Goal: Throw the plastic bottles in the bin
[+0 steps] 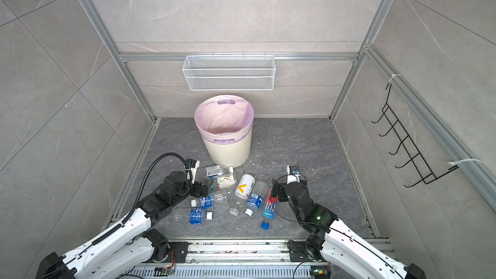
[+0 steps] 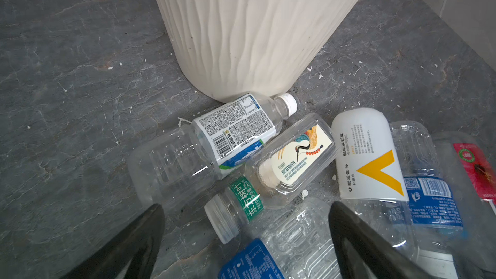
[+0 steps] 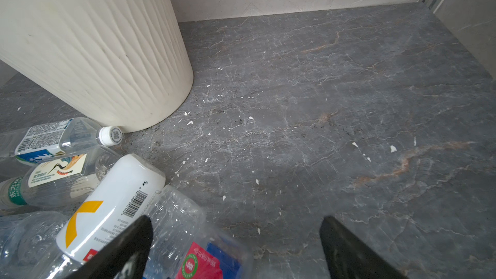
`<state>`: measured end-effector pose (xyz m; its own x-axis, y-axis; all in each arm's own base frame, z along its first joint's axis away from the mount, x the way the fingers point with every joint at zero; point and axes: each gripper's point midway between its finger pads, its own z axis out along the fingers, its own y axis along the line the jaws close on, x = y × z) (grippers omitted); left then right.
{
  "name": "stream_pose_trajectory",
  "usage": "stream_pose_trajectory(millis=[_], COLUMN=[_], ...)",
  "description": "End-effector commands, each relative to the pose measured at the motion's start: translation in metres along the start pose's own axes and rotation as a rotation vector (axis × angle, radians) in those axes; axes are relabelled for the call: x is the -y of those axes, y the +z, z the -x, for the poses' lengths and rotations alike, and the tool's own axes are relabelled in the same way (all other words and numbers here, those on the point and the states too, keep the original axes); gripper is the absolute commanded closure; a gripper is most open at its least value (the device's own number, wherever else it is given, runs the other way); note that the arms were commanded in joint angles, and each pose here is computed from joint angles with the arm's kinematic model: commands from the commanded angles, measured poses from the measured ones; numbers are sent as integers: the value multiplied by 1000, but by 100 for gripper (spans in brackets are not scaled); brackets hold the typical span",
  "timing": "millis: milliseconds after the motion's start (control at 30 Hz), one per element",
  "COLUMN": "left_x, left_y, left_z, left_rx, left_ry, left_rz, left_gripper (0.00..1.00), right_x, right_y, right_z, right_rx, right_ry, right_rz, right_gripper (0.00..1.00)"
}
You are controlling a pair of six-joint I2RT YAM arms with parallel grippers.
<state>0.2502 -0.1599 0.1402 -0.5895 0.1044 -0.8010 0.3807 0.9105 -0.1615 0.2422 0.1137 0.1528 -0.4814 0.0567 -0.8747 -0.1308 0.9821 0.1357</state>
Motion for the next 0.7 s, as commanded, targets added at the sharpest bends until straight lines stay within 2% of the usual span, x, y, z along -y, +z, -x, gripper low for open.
stream_pose_trajectory(millis=[0, 267, 667], left_x=[11, 37, 110], left_y=[-10, -17, 12], left_z=[12, 10, 0], left_rx=[6, -11, -74], left_ry=[-7, 37, 137], left_rz=[-35, -53, -99], left_gripper=[3, 3, 5], right_x=[1, 4, 13], right_y=[1, 4, -3], right_z=[1, -1, -1], right_rx=[1, -18, -6], right_ry=[4, 3, 45], right_rz=[-10, -35, -56], right_gripper=[1, 1, 0])
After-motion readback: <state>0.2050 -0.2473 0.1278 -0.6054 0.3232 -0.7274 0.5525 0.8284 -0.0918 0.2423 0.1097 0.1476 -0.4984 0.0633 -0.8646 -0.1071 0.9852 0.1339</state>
